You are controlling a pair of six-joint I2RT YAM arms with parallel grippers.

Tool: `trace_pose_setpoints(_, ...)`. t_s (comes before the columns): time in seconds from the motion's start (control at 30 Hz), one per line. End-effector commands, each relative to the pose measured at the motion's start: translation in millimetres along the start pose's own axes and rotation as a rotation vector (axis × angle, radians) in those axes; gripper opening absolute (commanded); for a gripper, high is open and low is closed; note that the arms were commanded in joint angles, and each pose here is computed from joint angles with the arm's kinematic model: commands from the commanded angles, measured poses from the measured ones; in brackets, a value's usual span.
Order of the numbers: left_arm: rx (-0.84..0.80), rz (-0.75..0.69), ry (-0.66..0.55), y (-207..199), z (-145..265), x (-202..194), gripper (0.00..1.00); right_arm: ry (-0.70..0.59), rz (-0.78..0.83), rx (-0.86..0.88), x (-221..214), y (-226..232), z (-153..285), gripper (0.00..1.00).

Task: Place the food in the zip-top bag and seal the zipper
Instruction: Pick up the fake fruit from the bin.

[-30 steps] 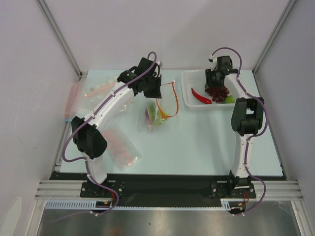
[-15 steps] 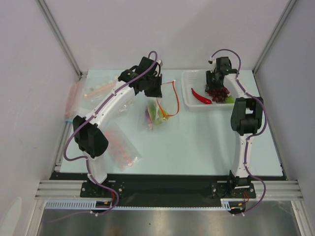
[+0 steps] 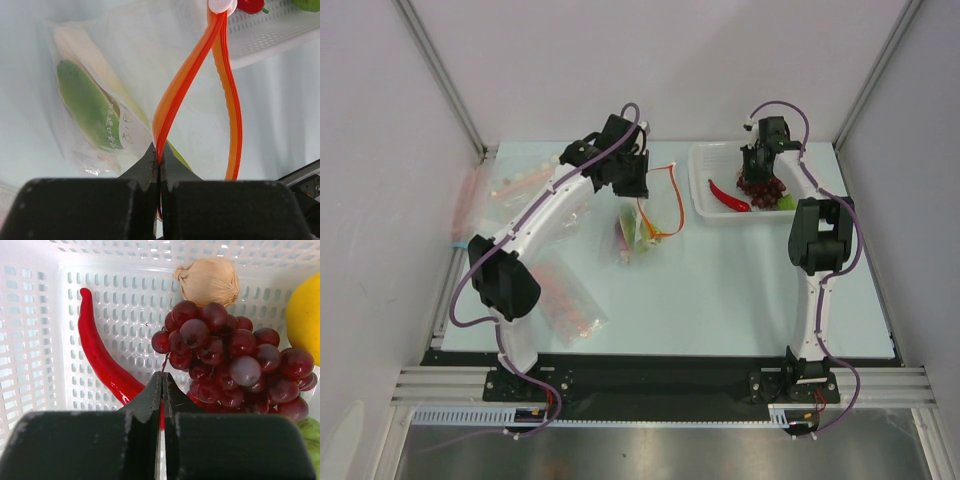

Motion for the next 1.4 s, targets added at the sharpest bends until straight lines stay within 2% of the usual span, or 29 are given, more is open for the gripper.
trace_pose_setpoints(0.0,-0.021,-0.02,-0.069,-6.5,11.4,20.7,0.0,-0.065,0.003,-0.003,21.2,-0.7,10.6,0.0)
trace_pose_setpoints(0.4,-0.045,-0.018,-0.076,-11.7,11.9,24.9,0.0,-0.214,0.022,0.035,57.5,25.0,69.1,0.0)
trace_pose_setpoints(0.8,-0.06,-0.032,-0.07,-13.0,15.9,19.8,0.0,-0.393,0.028,0.087,93.3,52.8,154.5,0.0)
trace_pose_setpoints(1.17,-0.098,-0.024,-0.061,-19.1,18.2,18.2,0.0,-0.559,0.086,0.225,107.9,122.4,240.0,0.0)
trace_pose_setpoints(1.37,-0.113,-0.026,-0.052,-20.5,18.2,14.4,0.0,-0.663,0.1,0.279,114.9,145.7,292.0,0.0)
Point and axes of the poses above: each gripper's point midway between its finger pads, its own z axis back along the fingers, its own y axis along the line the jaws close on, x = y × z, the point moved 1 cm from there along z, back along the fingers, and after that the axes turned 2 degrees about -z, right-handed, at the moved point
